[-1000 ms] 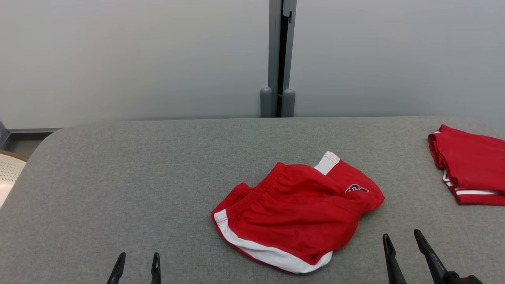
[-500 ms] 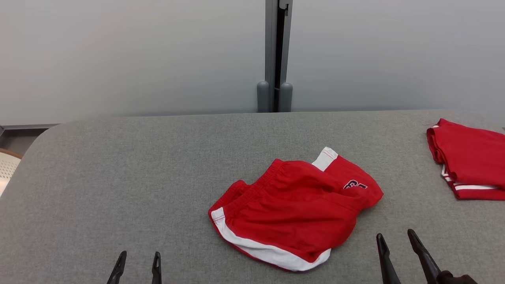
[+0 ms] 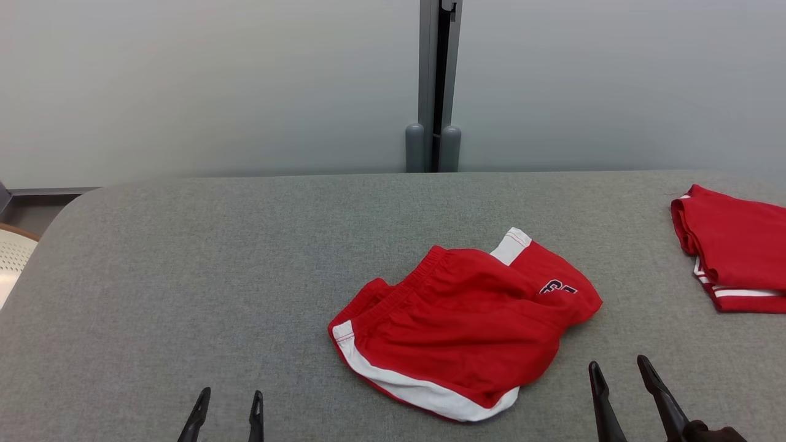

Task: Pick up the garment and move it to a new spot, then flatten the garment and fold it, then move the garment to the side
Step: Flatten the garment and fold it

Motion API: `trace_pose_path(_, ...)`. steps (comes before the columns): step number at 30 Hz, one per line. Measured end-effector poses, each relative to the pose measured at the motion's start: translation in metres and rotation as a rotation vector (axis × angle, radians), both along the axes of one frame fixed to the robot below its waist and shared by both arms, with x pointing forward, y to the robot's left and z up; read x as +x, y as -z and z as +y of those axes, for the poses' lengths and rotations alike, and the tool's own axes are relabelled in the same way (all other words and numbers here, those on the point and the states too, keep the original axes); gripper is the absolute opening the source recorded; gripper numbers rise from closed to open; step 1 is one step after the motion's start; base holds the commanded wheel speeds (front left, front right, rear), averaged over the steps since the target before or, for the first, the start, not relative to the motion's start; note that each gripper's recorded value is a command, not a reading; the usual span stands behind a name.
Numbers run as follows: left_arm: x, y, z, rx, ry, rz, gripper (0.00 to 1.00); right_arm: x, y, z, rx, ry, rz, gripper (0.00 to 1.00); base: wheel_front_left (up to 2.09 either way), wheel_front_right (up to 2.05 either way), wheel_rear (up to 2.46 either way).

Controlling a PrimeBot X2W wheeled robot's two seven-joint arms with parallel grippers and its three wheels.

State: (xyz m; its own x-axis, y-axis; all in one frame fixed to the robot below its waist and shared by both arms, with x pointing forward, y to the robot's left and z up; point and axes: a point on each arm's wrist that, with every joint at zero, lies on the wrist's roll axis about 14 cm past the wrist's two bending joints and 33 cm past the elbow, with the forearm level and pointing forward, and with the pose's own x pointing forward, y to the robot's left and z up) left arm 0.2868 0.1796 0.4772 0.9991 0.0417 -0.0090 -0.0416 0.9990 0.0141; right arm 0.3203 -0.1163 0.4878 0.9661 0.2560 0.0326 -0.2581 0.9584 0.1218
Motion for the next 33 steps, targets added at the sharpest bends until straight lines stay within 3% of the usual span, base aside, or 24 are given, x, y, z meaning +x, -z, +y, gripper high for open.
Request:
trace_pose_path(4, 0.01, 0.001, -0.015, 0.056, 0.099, 0.004, 1.0, 0.002, 0.002, 0.002, 0.001, -0.005, 0.008, 1.0, 0.0, 0.0, 0.0)
trace_pose_path(10, 0.051, -0.001, -0.048, 0.189, 0.349, -0.006, 1.0, 0.016, 0.004, 0.007, -0.015, -0.037, 0.011, 1.0, 0.0, 0.0, 0.0)
trace_pose_path(19, 0.099, 0.055, -0.09, 0.446, 0.667, 0.193, 1.0, 0.041, 0.015, 0.007, -0.036, -0.053, 0.037, 1.0, 0.0, 0.0, 0.0)
trace_pose_path(24, 0.11, 0.073, -0.091, 0.496, 0.744, 0.27, 1.0, 0.046, 0.021, -0.001, -0.048, -0.037, 0.052, 1.0, 0.0, 0.0, 0.0)
trace_pose_path(33, 0.117, 0.078, -0.095, 0.531, 0.81, 0.276, 1.0, 0.05, 0.024, -0.004, -0.048, -0.029, 0.062, 1.0, 0.0, 0.0, 0.0)
